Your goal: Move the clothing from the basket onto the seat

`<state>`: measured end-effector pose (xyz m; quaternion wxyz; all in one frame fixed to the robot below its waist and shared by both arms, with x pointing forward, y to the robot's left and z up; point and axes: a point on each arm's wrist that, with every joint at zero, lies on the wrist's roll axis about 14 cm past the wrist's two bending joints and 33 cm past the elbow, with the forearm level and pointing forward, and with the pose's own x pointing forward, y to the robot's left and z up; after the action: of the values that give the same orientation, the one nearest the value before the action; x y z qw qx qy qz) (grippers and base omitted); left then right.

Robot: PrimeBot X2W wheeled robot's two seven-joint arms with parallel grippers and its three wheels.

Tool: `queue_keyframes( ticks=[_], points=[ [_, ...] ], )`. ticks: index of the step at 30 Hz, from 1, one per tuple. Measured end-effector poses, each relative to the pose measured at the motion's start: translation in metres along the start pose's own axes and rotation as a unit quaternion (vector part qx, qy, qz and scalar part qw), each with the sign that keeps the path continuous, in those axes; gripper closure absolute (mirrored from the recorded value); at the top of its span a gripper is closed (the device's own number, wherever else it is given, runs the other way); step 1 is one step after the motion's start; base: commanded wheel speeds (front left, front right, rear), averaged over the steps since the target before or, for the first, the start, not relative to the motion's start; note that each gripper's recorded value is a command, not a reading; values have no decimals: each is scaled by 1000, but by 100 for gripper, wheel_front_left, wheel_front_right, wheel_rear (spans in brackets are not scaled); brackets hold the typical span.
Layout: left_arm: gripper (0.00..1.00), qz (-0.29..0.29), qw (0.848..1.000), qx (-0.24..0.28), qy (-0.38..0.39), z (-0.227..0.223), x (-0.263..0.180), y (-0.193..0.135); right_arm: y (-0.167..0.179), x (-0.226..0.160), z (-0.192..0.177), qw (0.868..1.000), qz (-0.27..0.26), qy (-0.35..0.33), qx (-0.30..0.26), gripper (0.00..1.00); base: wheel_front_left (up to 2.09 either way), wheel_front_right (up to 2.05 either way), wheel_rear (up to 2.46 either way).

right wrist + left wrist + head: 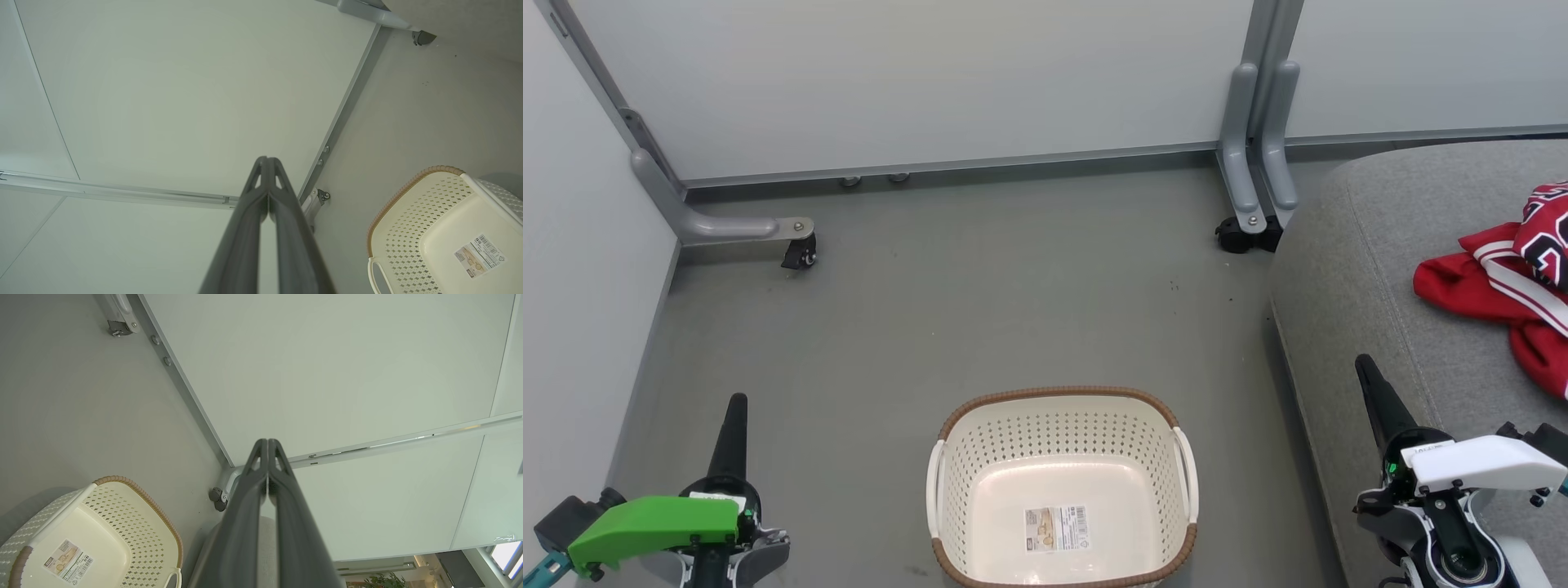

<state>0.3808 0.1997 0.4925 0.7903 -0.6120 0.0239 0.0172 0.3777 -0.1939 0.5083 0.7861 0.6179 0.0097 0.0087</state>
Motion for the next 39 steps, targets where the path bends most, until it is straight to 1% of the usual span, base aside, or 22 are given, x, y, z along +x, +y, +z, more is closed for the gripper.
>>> queue_keyframes(
  ticks=[16, 33, 39],
  points=[
    [100, -9, 998, -64, -1, 1, 3, -4, -3, 5, 3, 998, -3, -7, 61, 100, 0, 0, 0],
    [100, -22, 992, -127, -4, 3, 6, -10, -6, 9, 5, 993, -5, -14, 119, 100, 0, 0, 0],
    [100, -23, 991, -128, -4, 3, 6, -11, -5, 10, 6, 993, -3, -13, 120, 100, 0, 0, 0]
  ],
)
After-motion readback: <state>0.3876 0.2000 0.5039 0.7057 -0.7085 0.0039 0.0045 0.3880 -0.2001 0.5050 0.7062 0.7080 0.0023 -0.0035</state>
